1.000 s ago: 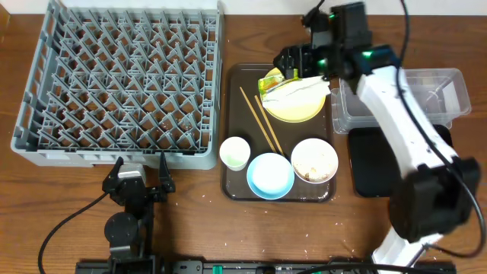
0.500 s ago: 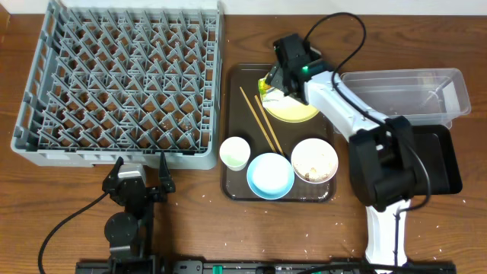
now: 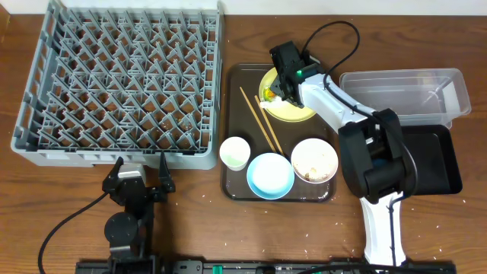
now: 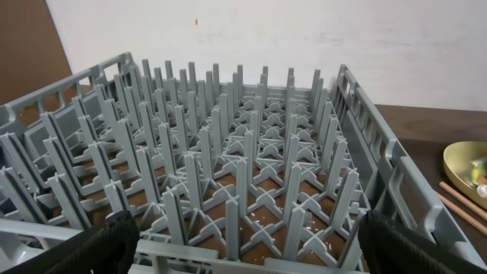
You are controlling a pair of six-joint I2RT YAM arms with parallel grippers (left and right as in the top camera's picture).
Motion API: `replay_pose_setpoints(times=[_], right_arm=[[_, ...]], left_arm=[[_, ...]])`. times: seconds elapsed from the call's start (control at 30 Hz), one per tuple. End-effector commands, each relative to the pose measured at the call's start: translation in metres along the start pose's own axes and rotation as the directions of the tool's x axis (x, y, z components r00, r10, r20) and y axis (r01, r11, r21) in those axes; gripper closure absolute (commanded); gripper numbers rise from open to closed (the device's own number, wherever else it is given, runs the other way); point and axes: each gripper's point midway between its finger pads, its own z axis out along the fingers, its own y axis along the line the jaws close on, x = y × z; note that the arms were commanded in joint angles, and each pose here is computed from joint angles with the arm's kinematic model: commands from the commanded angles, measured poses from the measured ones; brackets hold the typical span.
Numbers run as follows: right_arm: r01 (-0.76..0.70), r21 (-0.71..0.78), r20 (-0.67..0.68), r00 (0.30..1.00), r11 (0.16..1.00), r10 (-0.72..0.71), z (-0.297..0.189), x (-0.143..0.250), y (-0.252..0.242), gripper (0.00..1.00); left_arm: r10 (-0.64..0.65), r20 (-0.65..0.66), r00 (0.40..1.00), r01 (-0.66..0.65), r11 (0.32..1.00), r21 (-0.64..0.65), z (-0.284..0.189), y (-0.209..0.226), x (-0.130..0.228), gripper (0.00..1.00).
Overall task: Sort waste into correct bins and load items into the dishwasher
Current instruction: 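Carry the wrapper and tissue into the clear plastic bin and release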
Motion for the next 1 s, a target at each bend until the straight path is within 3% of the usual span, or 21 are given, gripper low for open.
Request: replay_pose_setpoints(times=[0.0, 0.3, 0.5, 0.7, 0.97], right_arm=[[0.009, 0.006, -0.046, 0.999, 1.0, -0.009, 0.012, 0.01, -0.003, 0.99], [0.039, -0.054, -0.052, 0.998, 0.998, -0.041, -0.024, -0.009, 0.002, 0.99], [0.071, -0.125, 0.05, 0.997, 0.99, -0.065, -0.112, -0.057, -0.001, 0.99], [-0.052, -0.028, 0.161, 0.985, 0.998, 0.056, -0.195, -0.111, -0.076, 0.99], [-0.336, 0.215, 0.202, 0.934, 0.917, 0.295, -0.175, -0.131, -0.183, 0.98]], left_arm=[[0.013, -0.047, 0.999, -0.014, 1.0, -0.006, 0.001, 0.002, 0.016, 0.07], [0.013, -0.047, 0.999, -0.014, 1.0, -0.006, 0.001, 0.002, 0.016, 0.07], [0.013, -0.047, 0.999, -0.014, 1.0, -0.006, 0.001, 0.002, 0.016, 0.07], [0.013, -0.047, 0.999, -0.014, 1.0, -0.006, 0.001, 0.002, 0.016, 0.07], [0.013, -0.048, 0.999, -0.014, 1.0, -0.006, 0.001, 0.002, 0.016, 0.07]])
